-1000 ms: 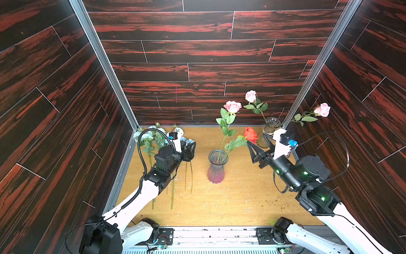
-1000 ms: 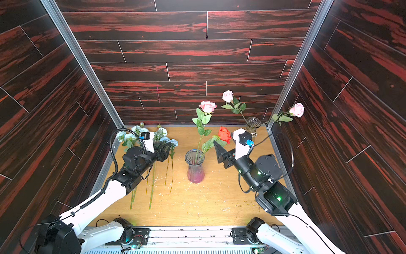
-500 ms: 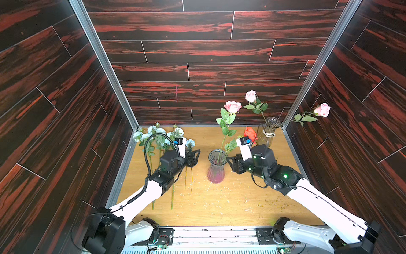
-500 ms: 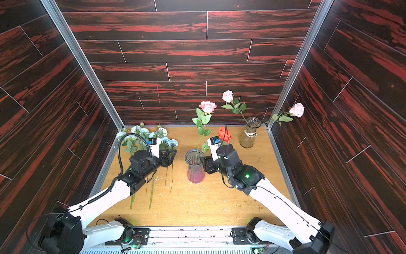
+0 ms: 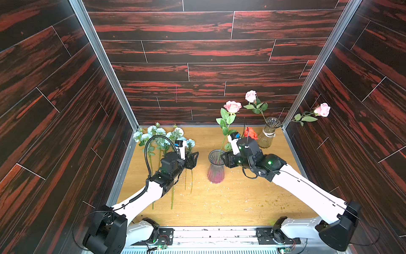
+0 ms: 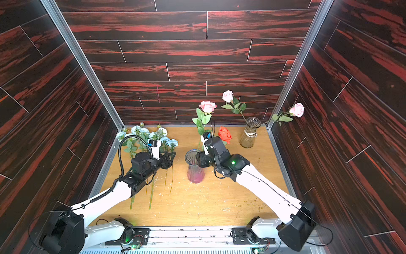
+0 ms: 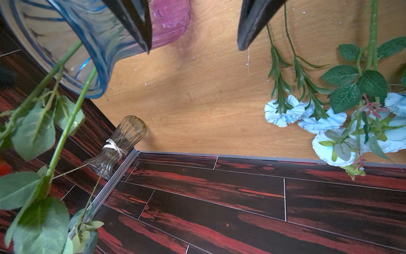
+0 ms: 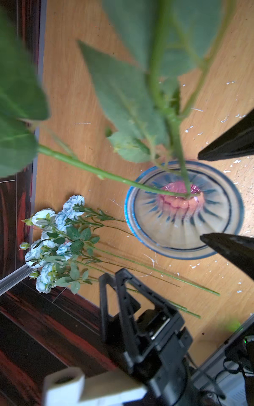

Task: Pick out blue flowers from the vase
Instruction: Adjust the vase at the center of the board.

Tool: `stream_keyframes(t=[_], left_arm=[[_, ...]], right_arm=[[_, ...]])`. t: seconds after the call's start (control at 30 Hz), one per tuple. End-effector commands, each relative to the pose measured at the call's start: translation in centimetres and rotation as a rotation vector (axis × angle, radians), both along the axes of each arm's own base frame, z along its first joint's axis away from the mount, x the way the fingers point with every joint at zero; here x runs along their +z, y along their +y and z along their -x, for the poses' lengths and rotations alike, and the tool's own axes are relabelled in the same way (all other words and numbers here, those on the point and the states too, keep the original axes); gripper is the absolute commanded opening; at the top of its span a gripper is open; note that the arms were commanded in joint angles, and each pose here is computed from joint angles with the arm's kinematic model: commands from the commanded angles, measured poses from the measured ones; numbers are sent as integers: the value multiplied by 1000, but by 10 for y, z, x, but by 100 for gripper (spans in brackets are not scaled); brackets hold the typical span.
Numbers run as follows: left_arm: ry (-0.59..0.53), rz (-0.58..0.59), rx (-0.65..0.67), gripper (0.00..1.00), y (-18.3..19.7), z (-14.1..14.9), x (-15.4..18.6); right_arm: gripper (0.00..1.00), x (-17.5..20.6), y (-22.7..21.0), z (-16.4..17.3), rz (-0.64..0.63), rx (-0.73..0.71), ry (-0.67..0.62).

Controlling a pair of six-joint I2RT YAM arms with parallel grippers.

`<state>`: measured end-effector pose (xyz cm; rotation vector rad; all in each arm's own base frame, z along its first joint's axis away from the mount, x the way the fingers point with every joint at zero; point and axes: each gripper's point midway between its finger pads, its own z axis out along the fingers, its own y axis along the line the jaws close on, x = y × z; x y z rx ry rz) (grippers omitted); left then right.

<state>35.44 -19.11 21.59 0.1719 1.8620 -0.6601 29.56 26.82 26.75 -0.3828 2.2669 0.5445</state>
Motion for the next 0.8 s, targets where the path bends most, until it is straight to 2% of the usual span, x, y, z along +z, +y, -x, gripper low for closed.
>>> stream_keyframes(t=[0.0,0.2,0.4,0.57,0.77], left_arm=[[-36,-29,1,64,1,-1,-1],[-52,-34,1,64,2,2,-1],[-68,-39,6,63,5,4,1],[-75,-38,6,64,6,6,2],[-80,-35,7,64,6,7,3]], right_arm=[[54,2,4,-8,-8,-9,43],[50,-7,9,-27,20,-18,119],[48,-27,-12,-34,172,-107,175],[45,-30,-16,-25,174,-111,198],[43,10,17,-7,91,6,105]])
